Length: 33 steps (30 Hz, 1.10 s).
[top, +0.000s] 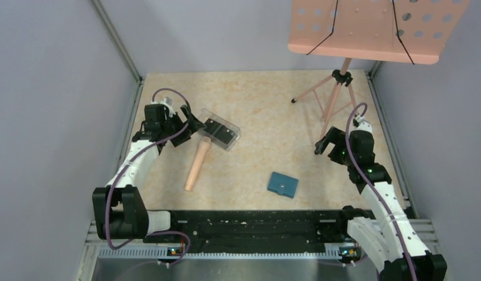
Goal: Put the credit cards into the card holder
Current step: Open the card holder at the center of the board.
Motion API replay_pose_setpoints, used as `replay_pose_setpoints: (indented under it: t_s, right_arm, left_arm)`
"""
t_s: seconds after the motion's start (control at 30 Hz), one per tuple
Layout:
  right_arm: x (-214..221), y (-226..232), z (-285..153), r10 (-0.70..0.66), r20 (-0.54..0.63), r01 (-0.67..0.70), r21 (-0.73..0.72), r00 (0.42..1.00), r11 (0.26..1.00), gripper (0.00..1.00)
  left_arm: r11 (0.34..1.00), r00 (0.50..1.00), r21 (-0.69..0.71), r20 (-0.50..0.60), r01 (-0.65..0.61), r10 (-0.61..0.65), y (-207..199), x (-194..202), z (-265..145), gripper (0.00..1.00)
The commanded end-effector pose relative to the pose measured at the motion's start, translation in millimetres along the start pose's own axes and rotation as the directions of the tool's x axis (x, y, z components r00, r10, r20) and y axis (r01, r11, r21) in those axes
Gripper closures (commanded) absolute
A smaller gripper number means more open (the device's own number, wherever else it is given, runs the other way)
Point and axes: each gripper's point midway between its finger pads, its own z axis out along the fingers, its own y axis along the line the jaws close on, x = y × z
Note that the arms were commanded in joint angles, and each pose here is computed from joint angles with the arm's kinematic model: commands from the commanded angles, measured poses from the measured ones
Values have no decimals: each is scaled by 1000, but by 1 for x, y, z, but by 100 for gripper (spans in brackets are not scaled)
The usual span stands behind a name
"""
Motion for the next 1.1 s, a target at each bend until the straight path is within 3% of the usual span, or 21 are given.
replay_pose_setpoints:
  t_s: [0.0, 0.13, 0.2, 0.3, 0.47, 0.67, 0.83, 1.07]
  right_arm:
    - [0, 4, -15, -2, -102, 5, 23, 995, 1000, 1]
    - [-3, 30, -25, -48, -96, 35, -130, 994, 991, 1]
    - [-1, 34, -28, -11, -131, -6, -131, 991, 991, 1]
    - [23, 46, -28, -9, -269, -47, -199, 963, 979, 1]
    - [72, 42, -27, 46, -472, -148, -183, 881, 972, 5]
    - [118, 39, -29, 90, -614, -237, -161, 784, 958, 14]
    - [150, 36, -24, 87, -706, -255, -136, 703, 957, 26]
    - [179, 47, -16, 6, -781, -199, -153, 625, 968, 37]
  left_arm:
    - [989, 997, 130, -41, 68, -63, -34, 10, 0, 1]
    - [981, 986, 152, -129, 121, -102, -59, 37, 6, 1]
    - [977, 977, 161, -182, 138, -108, -74, 56, 10, 2]
    - [979, 962, 161, -260, 127, -82, -96, 91, 18, 3]
    - [983, 912, 174, -409, 63, 14, -129, 162, 25, 6]
    - [990, 805, 121, -594, 66, 19, -128, 229, 38, 16]
    - [991, 725, 122, -687, 55, 44, -133, 265, 49, 23]
    - [995, 692, 96, -720, 34, 46, -131, 288, 59, 33]
